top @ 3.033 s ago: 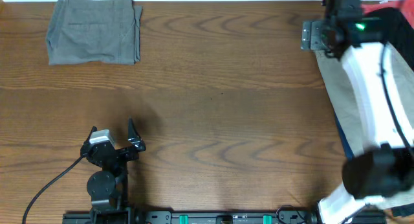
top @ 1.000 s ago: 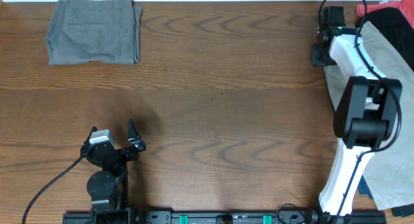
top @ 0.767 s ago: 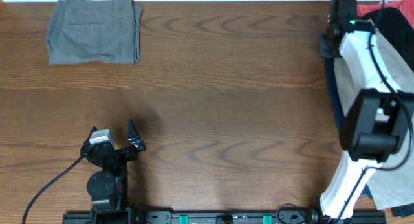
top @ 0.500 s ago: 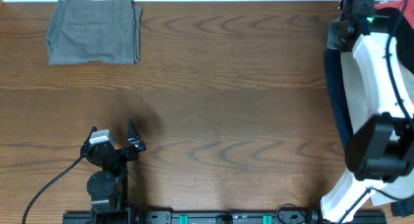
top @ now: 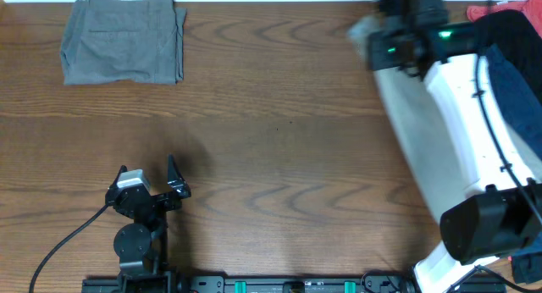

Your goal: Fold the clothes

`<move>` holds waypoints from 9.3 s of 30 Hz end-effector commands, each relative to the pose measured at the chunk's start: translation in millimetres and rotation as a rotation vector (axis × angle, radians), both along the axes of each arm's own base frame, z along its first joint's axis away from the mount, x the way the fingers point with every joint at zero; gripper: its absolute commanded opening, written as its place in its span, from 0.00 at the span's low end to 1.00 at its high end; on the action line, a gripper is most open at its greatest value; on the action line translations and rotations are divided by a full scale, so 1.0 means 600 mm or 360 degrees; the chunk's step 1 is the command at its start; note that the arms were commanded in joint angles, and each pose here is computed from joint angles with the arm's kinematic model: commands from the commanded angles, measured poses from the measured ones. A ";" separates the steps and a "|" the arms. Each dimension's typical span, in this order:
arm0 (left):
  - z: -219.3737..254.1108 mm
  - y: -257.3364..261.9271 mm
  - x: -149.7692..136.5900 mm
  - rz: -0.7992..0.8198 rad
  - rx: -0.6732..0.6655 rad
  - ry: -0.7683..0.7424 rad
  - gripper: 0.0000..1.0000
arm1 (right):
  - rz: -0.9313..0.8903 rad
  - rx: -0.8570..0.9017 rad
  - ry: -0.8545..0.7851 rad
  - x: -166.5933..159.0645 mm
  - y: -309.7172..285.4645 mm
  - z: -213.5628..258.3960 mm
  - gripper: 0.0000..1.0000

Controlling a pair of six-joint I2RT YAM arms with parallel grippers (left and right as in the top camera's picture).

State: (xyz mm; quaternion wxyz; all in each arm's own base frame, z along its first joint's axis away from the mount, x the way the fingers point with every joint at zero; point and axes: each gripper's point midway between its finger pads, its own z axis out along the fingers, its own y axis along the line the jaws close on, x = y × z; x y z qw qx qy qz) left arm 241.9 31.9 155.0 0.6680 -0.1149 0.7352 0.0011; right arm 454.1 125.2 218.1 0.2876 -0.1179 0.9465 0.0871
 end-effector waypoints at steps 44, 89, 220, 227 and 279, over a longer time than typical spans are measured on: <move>-0.030 0.003 -0.001 0.0013 0.0023 0.0079 0.98 | -0.0512 -0.0406 0.0674 -0.195 -0.152 0.000 0.99; -0.031 0.003 -0.001 0.0014 0.0023 0.0080 0.98 | -0.1096 -0.0014 0.0815 -0.213 -0.310 -0.325 0.50; -0.022 -0.095 0.000 -0.0456 -0.0598 0.0046 0.98 | -0.1360 -0.0043 0.0206 -0.087 -0.474 -0.193 0.99; -0.028 -0.137 -0.008 -0.0668 -0.0755 0.0132 0.98 | -0.1359 -0.0044 0.0207 -0.087 -0.474 -0.193 0.99; -0.048 -0.098 0.135 -0.0588 -0.0502 0.2168 0.98 | -0.1359 -0.0044 0.0207 -0.087 -0.474 -0.193 0.99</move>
